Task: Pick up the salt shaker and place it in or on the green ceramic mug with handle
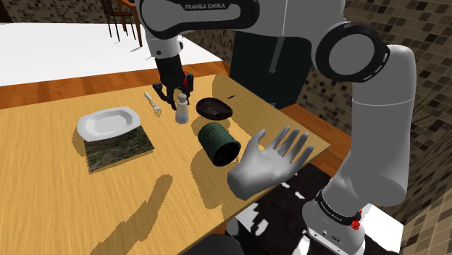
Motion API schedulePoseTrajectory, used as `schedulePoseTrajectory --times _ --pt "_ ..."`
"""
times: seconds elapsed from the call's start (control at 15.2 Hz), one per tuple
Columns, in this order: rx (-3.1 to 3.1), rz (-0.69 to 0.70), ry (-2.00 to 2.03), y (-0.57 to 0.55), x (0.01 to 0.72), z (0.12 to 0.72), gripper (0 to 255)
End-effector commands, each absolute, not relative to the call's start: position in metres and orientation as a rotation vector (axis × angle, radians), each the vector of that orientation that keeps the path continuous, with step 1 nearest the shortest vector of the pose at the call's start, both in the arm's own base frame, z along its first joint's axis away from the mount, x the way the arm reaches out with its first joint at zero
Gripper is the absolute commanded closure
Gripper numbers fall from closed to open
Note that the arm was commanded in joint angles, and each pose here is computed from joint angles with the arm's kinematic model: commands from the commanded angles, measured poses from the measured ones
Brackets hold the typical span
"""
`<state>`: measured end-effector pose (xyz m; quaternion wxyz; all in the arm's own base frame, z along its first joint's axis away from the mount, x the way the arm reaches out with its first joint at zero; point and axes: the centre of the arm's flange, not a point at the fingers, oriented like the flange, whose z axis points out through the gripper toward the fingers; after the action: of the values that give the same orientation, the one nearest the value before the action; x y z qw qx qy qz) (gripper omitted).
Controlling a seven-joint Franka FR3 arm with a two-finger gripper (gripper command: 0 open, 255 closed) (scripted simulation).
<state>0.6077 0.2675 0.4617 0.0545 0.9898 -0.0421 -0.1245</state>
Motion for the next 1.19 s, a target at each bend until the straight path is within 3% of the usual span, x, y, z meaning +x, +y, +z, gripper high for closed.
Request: schedulePoseTrajectory --times 0.0,0.73,1.12 --pt "3.006 -0.379 -0.128 0.267 0.608 0.471 255" --pt "3.006 -0.379 -0.128 0.267 0.608 0.526 255" --pt "3.006 -0.379 -0.128 0.22 0.544 0.533 255"
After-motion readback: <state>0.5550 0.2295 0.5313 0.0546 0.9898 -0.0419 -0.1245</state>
